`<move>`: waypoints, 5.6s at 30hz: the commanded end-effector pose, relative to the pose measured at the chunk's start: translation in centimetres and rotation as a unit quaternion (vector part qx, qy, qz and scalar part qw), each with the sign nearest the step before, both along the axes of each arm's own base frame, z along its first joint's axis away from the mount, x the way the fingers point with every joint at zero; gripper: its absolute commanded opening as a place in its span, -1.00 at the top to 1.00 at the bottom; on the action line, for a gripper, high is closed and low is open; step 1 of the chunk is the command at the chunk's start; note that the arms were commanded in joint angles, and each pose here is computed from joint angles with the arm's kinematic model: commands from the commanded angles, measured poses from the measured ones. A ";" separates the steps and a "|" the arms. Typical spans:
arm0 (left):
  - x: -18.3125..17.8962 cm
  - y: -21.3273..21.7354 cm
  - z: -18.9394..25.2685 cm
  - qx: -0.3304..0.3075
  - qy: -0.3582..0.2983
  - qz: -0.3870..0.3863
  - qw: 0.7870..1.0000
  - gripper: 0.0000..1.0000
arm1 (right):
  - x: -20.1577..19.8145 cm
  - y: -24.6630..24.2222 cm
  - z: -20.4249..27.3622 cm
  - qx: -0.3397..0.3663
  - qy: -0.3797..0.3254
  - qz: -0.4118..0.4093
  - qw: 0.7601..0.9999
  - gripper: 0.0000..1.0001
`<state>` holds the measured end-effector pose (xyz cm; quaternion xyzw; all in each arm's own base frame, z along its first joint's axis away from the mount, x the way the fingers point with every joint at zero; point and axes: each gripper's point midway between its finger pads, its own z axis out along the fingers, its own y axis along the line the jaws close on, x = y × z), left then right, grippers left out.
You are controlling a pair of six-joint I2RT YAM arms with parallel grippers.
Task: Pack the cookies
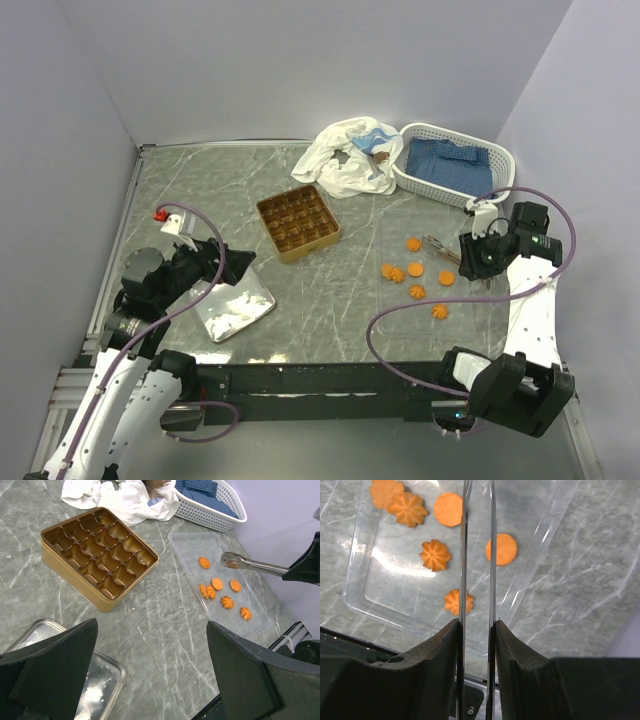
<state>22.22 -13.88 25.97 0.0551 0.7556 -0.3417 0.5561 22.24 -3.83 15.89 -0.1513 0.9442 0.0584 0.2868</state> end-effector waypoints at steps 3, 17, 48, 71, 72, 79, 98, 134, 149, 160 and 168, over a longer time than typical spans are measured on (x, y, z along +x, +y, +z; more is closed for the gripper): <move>0.1 0.3 0.4 0.007 -0.018 0.004 1.000 -0.93 | 0.9 0.7 -0.4 0.029 0.000 0.012 1.000 0.19; 0.0 0.4 0.7 0.004 -0.026 0.005 1.000 -0.93 | 3.2 1.2 -1.3 0.028 0.018 0.016 0.999 0.15; 0.2 0.7 0.7 0.001 -0.026 0.005 1.000 -0.93 | 5.8 2.5 -1.9 0.001 0.016 0.009 1.000 0.04; 0.3 0.8 0.7 -0.001 -0.027 0.003 1.000 -0.93 | 6.6 3.1 -2.4 -0.038 0.020 0.014 0.999 0.03; 0.3 0.8 0.8 -0.001 -0.028 0.004 1.000 -0.93 | 6.5 3.2 -2.4 -0.038 0.021 0.015 0.999 0.03; 0.3 0.8 0.8 -0.001 -0.029 0.004 1.000 -0.93 | 6.0 3.2 -2.8 -0.038 0.026 0.016 0.999 0.05; 0.3 0.9 0.7 0.000 -0.028 0.007 1.000 -0.93 | 6.1 4.1 0.5 -0.021 -0.037 0.023 0.999 0.27; 1.1 1.9 0.4 0.003 -0.023 0.038 0.999 -0.93 | 14.7 26.6 8.4 0.049 -0.070 0.279 0.956 0.27; 0.9 1.7 0.6 0.001 -0.027 0.029 0.999 -0.93 | 16.7 28.2 5.6 0.019 -0.041 0.276 0.960 0.21; 0.7 1.8 0.9 0.000 -0.033 0.029 0.999 -0.93 | 17.1 28.6 4.3 0.008 -0.027 0.277 0.961 0.15; 0.7 1.7 0.9 0.000 -0.033 0.028 0.999 -0.93 | 17.0 28.8 4.0 0.006 -0.025 0.278 0.960 0.03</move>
